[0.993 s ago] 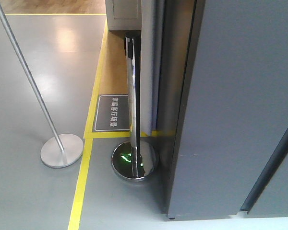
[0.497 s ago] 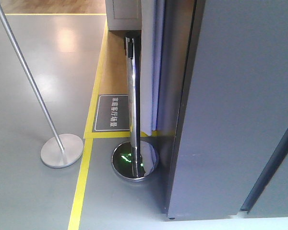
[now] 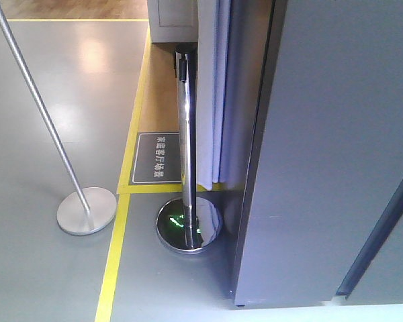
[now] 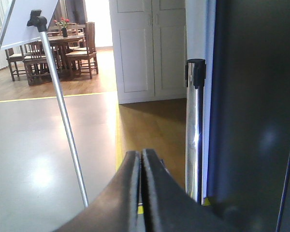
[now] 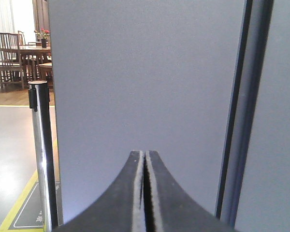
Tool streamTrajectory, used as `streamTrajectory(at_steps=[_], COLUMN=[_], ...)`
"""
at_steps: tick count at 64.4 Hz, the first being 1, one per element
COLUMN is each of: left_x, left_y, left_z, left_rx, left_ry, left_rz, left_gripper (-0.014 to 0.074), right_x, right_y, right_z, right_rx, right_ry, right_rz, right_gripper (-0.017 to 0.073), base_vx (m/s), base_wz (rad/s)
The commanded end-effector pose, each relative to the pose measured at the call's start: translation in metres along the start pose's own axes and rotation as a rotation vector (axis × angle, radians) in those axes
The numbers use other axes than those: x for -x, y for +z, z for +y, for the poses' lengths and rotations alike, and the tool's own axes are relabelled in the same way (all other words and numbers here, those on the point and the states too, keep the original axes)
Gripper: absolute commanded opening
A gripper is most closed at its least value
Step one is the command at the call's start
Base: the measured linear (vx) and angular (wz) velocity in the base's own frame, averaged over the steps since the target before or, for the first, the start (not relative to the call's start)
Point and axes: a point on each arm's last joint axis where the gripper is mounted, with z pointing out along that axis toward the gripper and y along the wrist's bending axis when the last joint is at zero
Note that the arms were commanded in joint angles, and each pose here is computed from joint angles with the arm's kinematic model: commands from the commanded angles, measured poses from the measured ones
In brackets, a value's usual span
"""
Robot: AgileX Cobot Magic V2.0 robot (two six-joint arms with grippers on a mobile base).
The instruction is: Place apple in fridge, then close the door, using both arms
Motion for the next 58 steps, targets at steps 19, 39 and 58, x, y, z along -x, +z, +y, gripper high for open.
streamTrajectory(at_steps=[19,39,58], left_x=[0.0142,0.0142,0.0142], left_y=[-0.0027,-0.0027,-0.0027], left_z=[-0.0002,-0.0002,-0.0002], left_rx=[0.000,0.000,0.000], left_ry=[-0.003,-0.003,-0.003], left_rz=[-0.114,-0.114,-0.114], left_gripper=[-0.0006,-0.0006,-0.0006], right_x=[0.0066,0.0067,0.0067], right_y=[-0.0010,-0.0010,-0.0010], right_z=[0.0017,0.0017,0.0017], right_rx=[0.017,0.017,0.017], right_ry=[-0.010,-0.011,-0.011], right_rz=[-0.085,-0.085,-0.085], right_gripper=[-0.0003,-0.0003,-0.0003], base_vx=[0.00,0.00,0.00], base_wz=[0.00,0.00,0.00])
